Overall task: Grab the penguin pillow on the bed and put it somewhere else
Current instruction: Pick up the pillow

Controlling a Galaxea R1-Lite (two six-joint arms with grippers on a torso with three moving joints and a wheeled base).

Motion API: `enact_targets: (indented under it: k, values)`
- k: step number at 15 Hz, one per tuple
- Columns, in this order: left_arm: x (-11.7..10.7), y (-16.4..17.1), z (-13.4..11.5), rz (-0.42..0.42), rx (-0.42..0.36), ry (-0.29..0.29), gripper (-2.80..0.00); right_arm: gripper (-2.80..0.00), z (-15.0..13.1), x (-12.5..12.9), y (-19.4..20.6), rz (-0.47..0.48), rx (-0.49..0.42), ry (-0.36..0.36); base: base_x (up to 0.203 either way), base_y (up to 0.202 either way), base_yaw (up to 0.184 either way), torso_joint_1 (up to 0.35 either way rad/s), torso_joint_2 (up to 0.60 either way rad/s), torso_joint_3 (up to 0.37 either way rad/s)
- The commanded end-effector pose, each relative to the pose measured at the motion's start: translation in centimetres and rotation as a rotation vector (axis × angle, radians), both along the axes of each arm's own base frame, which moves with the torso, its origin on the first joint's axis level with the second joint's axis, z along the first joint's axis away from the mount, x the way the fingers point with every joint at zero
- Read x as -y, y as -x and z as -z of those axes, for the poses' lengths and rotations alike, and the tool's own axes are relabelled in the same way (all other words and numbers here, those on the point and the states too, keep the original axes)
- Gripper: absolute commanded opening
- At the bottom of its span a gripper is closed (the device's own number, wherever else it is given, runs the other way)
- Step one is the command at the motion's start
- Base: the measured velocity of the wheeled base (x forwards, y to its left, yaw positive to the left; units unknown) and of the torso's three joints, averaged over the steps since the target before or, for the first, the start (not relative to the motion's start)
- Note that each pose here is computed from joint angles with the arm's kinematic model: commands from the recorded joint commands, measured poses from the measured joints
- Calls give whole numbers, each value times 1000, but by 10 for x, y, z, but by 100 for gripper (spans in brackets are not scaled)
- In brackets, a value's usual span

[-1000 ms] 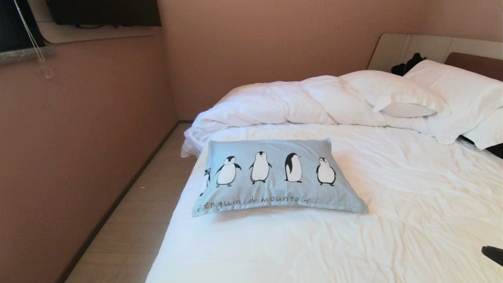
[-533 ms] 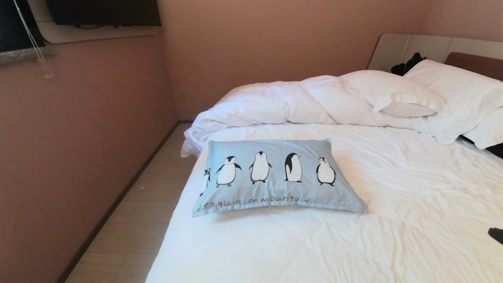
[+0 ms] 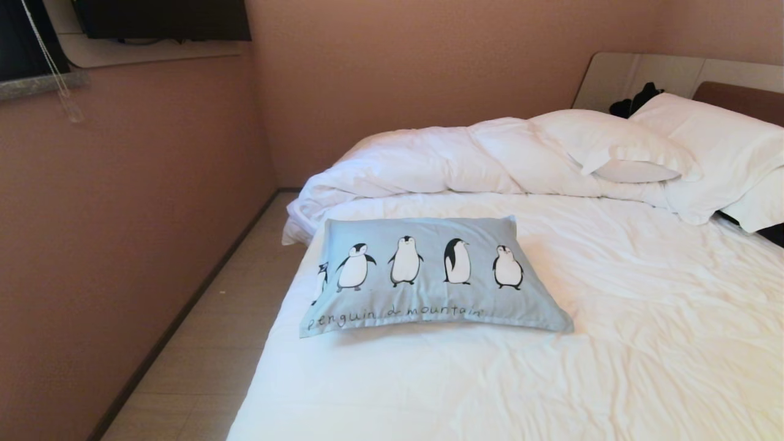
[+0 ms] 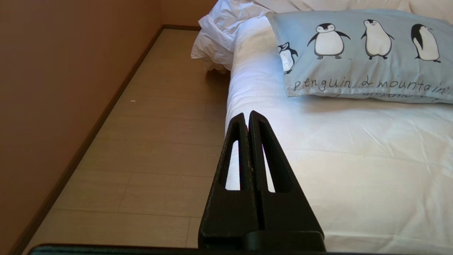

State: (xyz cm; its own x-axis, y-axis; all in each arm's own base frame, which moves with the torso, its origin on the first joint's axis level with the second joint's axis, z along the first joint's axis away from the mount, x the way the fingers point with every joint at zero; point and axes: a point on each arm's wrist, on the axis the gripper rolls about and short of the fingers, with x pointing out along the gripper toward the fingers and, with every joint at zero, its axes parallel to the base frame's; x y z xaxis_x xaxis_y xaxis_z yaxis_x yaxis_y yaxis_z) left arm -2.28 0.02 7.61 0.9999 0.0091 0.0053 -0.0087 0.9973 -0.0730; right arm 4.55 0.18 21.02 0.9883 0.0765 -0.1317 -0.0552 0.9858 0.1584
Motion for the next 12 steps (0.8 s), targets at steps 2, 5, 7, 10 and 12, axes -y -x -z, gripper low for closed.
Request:
enact_targets:
  k: [2, 5, 7, 10, 12]
  values:
    - [0, 0, 1, 0, -2, 1, -280, -280, -13, 0, 11, -10, 15, -2, 0, 0, 0, 0, 0, 0]
    - [0, 0, 1, -1, -2, 1, -280, -280, -38, -1, -1, -64, 39, -9, 0, 0, 0, 0, 0, 0]
    - [0, 0, 1, -1, -2, 1, -280, -280, -42, -2, -15, -90, 5, -13, 0, 0, 0, 0, 0, 0]
    - [0, 0, 1, -2, -3, 1, -280, -280, -40, -3, -29, -133, -41, -20, 0, 0, 0, 0, 0, 0]
    - [0, 0, 1, -2, -2, 1, -280, -280, -41, -3, -41, -136, -71, -23, 0, 0, 0, 0, 0, 0]
